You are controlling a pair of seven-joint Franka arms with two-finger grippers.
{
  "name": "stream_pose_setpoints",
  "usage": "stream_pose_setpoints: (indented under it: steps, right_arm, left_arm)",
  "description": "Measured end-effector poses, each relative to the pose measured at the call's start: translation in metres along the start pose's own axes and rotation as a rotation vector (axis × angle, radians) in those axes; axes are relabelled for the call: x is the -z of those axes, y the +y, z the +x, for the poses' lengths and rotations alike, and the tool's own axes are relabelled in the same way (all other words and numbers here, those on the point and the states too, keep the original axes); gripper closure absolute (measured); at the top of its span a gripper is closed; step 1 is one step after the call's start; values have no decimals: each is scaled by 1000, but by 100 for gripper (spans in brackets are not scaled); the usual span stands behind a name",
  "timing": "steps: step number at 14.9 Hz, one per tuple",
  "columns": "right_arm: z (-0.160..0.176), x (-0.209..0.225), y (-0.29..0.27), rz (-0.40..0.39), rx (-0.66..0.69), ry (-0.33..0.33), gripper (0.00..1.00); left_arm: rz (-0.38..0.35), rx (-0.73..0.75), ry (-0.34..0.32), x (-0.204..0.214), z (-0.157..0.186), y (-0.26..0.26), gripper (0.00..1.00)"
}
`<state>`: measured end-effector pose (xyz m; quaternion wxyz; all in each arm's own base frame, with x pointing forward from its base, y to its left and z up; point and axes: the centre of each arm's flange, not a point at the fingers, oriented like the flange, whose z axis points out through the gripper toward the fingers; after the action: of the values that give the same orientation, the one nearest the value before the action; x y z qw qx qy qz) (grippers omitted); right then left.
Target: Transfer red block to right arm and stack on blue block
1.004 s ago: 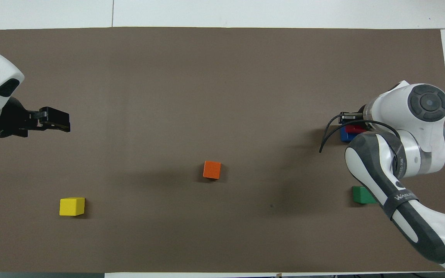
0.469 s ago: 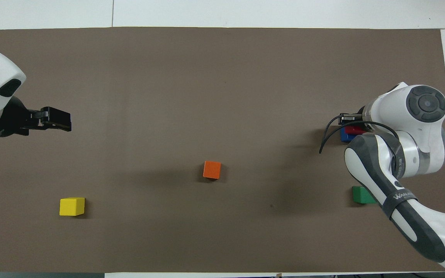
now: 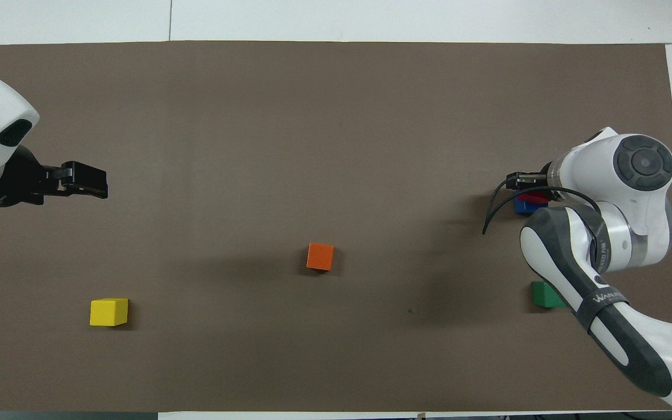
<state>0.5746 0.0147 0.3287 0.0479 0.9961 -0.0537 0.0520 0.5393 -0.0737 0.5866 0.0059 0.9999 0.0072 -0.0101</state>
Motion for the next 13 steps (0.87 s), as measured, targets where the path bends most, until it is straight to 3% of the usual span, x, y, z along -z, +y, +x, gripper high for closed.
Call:
stream_pose_setpoints:
  steps: [1,7,10,13]
  right_arm:
    - [0,-1,0,0,0,-1,1]
    - [6,14,1,-10,-4,-22,0]
    - [22,74,5,-10,9,-43,0]
    - [27,149,12,73,31,-15,0]
  left_arm:
    - [0,1,0,0,0,-1,0]
    - [0,3,-1,0,0,-2,0]
    - [0,2,2,1,0,-2,0]
    - [-1,0,6,3,0,-2,0]
